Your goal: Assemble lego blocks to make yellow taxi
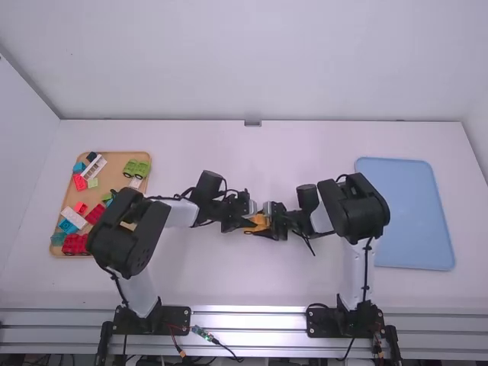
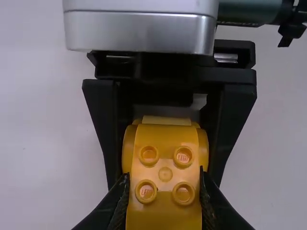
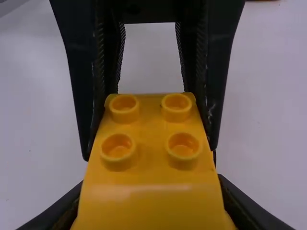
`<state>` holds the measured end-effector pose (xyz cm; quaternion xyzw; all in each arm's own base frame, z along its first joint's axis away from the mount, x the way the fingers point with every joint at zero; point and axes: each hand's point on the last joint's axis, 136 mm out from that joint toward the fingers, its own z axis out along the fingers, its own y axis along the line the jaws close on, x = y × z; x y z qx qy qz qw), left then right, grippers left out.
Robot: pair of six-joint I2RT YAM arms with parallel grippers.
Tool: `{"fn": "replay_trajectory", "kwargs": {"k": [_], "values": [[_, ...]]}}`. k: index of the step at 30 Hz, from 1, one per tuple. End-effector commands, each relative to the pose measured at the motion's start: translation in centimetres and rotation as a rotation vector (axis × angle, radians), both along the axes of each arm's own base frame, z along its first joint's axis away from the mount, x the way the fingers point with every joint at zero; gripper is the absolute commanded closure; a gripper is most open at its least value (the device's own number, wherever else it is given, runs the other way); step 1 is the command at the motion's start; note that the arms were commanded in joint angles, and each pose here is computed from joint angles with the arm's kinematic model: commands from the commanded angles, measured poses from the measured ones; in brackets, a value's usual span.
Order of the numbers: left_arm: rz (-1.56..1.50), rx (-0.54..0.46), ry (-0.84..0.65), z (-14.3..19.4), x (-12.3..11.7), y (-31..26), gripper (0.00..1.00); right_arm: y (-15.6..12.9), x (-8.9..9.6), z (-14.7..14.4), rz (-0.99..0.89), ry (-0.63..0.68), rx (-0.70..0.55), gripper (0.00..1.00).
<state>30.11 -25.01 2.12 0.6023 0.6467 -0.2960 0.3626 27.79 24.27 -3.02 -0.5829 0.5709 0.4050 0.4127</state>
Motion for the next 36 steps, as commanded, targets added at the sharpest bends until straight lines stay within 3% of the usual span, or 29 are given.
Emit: {"fn": "replay_trajectory", "kwargs": {"k": [1, 6, 11, 19, 20, 22, 28, 31, 36], "values": [[0.06, 0.118, 0.057, -3.0, -0.9, 1.0, 0.98, 0.1, -0.6, -1.3, -0.013, 0.034, -0.045, 0.51], [0.055, 0.118, 0.056, -3.0, -1.0, 0.9, 0.98, 0.2, -0.6, -1.3, -0.013, 0.034, -0.045, 0.51], [0.06, 0.181, 0.028, -3.7, -1.2, 0.5, 0.98, 0.2, -0.6, -1.3, -0.013, 0.034, -0.046, 0.51], [0.047, 0.177, 0.027, -3.6, -1.5, 0.2, 0.98, 0.2, -0.6, -1.3, -0.013, 0.036, -0.046, 0.51], [0.043, 0.178, 0.026, -3.7, -1.6, 0.1, 0.89, 0.1, -0.6, -1.3, -0.013, 0.036, -0.045, 0.51], [0.049, 0.179, 0.024, -3.7, -1.4, 0.2, 0.83, 0.1, -0.6, -1.3, -0.013, 0.036, -0.045, 0.51], [0.045, 0.174, 0.016, -3.5, -1.4, 0.0, 0.81, 0.1, -0.6, -1.3, -0.013, 0.036, -0.045, 0.51], [0.053, 0.175, 0.016, -3.6, -1.2, 0.2, 0.73, 0.1, -0.6, -1.3, -0.013, 0.037, -0.045, 0.5], [0.052, 0.172, 0.016, -3.5, -1.2, 0.2, 0.74, 0.1, -0.6, -1.3, -0.016, 0.043, -0.046, 0.5]]}}
